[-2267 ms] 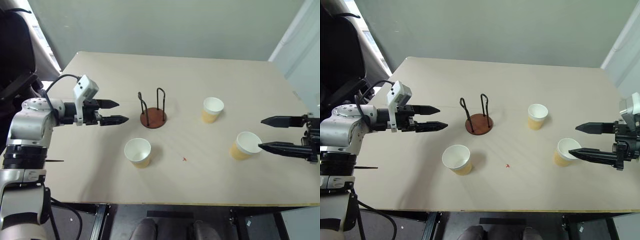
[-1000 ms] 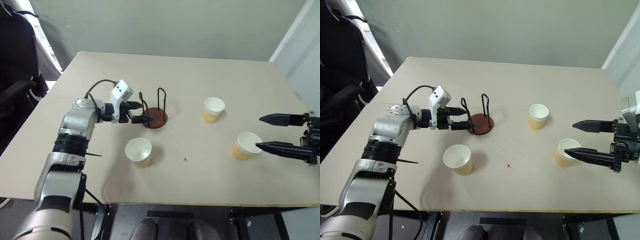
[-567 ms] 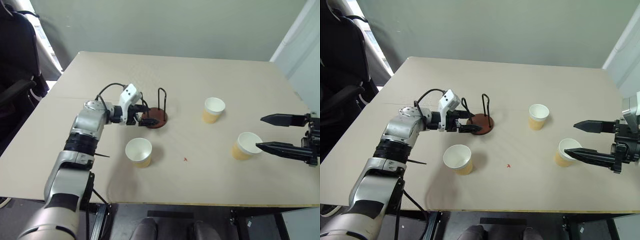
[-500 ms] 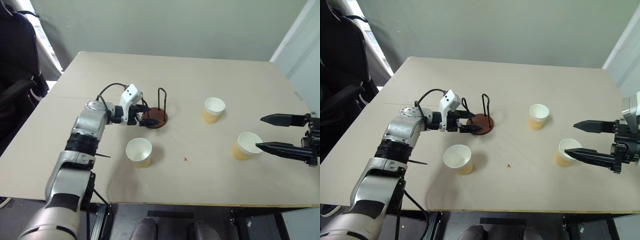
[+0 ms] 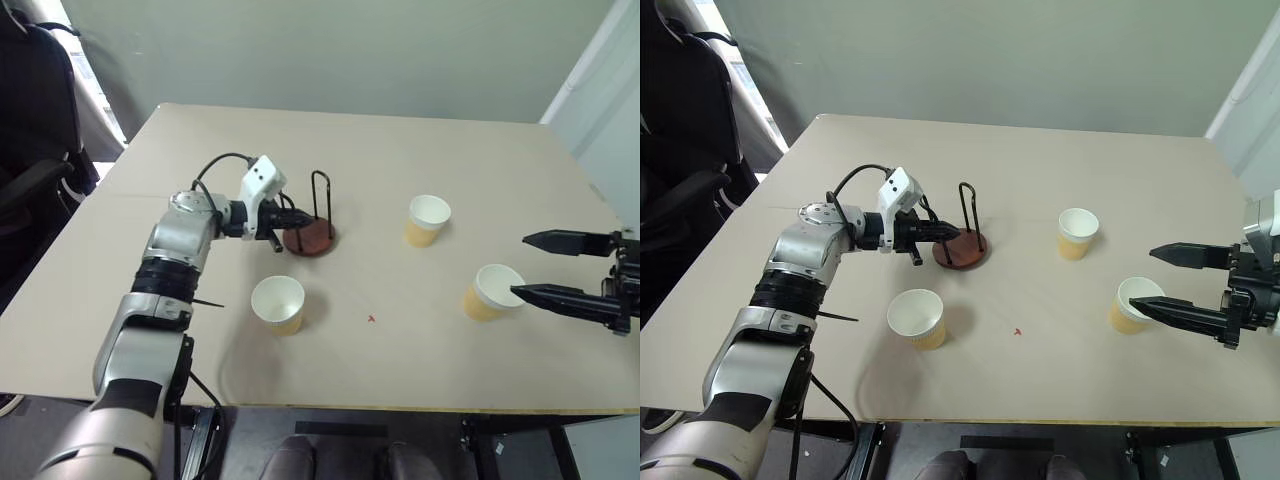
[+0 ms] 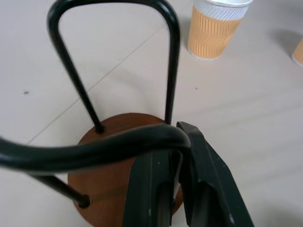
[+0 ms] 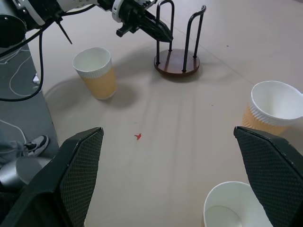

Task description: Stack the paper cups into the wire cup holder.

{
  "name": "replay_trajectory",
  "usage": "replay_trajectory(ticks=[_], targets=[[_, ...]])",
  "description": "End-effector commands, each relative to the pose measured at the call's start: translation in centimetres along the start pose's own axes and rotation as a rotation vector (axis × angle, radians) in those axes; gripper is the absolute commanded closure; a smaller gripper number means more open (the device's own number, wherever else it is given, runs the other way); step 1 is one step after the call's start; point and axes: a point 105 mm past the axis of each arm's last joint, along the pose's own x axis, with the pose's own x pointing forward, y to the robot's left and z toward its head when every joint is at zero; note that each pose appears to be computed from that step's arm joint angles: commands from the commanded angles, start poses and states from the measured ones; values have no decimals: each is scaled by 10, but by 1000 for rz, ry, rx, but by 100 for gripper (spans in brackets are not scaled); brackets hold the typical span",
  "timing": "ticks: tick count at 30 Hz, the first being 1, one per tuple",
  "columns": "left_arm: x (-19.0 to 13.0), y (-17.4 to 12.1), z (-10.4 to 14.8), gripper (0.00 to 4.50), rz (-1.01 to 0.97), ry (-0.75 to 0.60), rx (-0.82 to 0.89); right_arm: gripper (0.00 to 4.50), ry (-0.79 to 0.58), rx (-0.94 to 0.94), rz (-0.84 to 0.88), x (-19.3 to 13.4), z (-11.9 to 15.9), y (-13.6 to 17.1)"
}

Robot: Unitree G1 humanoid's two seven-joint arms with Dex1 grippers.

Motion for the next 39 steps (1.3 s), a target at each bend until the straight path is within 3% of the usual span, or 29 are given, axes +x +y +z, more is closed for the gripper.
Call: replay_trajectory(ticks=[1,5,9,16,22,27,39], targets=[[-7,-6,28,443,-35,-69,62,0,-14,-65,-22,-4,10,1],[-7,-20,40,443,-93,-86,97,0,-13,-68,-21,-4,11,0],[-4,-57,53,443,-233,-53,210,0,-10,-76,-16,-4,12,-1],[10,-116,28,443,-401,93,305,0,-8,-79,-12,-3,12,-3],[32,-131,6,443,-352,147,183,0,-11,-75,-5,-1,12,-1],[40,-138,5,443,-329,124,108,0,9,-70,16,0,9,4],[24,-166,-2,443,-505,129,157,0,21,-63,12,1,6,2]])
